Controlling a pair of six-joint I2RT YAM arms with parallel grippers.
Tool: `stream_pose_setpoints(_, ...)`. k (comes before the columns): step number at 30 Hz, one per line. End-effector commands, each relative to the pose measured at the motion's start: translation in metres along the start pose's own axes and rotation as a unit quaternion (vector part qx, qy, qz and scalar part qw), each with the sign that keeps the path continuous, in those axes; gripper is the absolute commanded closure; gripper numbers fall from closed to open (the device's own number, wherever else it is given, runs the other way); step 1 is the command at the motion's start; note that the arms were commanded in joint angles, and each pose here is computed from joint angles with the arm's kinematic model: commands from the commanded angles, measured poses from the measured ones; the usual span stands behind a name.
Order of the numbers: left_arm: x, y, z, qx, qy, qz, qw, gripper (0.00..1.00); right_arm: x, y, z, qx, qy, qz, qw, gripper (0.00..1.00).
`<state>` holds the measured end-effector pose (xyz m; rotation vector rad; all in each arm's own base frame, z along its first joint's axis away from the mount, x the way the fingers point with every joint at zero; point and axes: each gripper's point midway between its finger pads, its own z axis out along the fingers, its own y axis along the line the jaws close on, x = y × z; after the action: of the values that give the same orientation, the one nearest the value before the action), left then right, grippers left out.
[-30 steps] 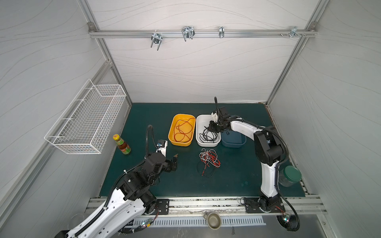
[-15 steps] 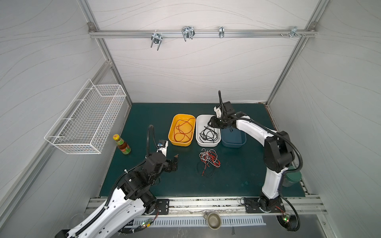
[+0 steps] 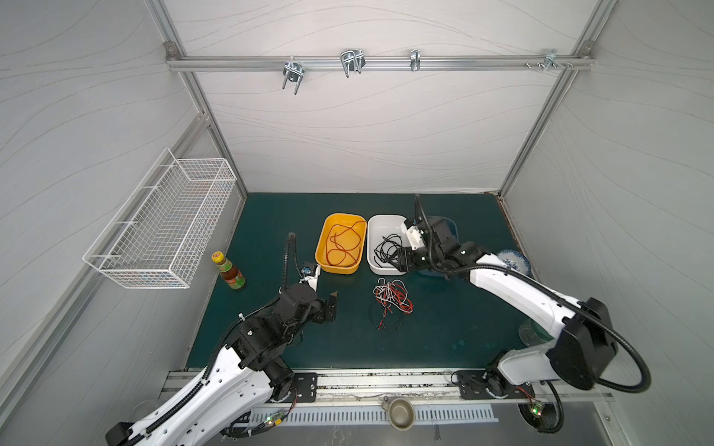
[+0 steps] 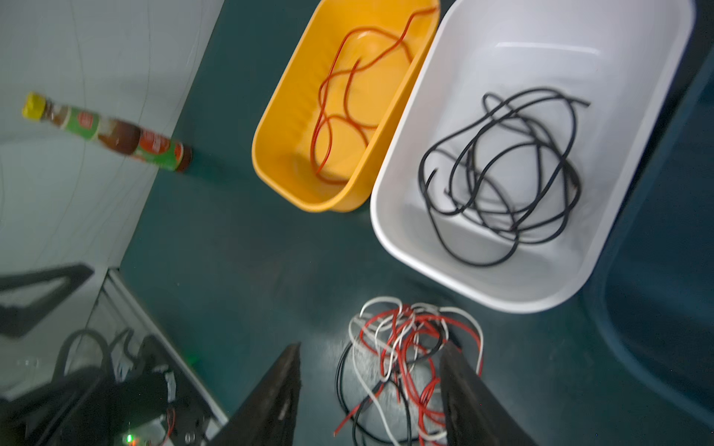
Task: Untangle the cables
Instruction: 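Move the right gripper to the red-white wire pile and lower it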
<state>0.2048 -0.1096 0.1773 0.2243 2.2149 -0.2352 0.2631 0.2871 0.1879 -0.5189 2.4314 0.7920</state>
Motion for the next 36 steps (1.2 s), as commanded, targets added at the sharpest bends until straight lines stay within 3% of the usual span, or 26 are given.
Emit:
stream_pose_setpoints(1, -0.013, -0.008, -0.006, 0.019, -0.017, -0.006, 1.000, 0.00, 0.027, 0.005, -0.006, 0.003, 0.004, -0.021, 1.000, 0.42)
stream_pose_setpoints(7, -0.012, -0.009, -0.006, 0.020, -0.014, -0.004, 1.000, 0.00, 0.096, 0.002, -0.004, 0.024, 0.026, -0.030, 0.999, 0.44)
stream_pose_setpoints(16, -0.011, -0.010, -0.005, 0.022, -0.012, -0.002, 1.000, 0.00, 0.151, -0.016, 0.012, 0.047, 0.035, -0.001, 0.998, 0.45)
stream_pose_setpoints(27, -0.010, -0.010, -0.004, 0.021, -0.009, -0.001, 1.000, 0.00, 0.168, -0.014, 0.037, 0.051, 0.018, 0.015, 0.998, 0.55)
stream_pose_setpoints(36, -0.009, -0.012, -0.003, 0.022, -0.008, 0.000, 1.000, 0.00, 0.165, -0.048, 0.040, 0.149, -0.003, 0.032, 0.988, 0.68)
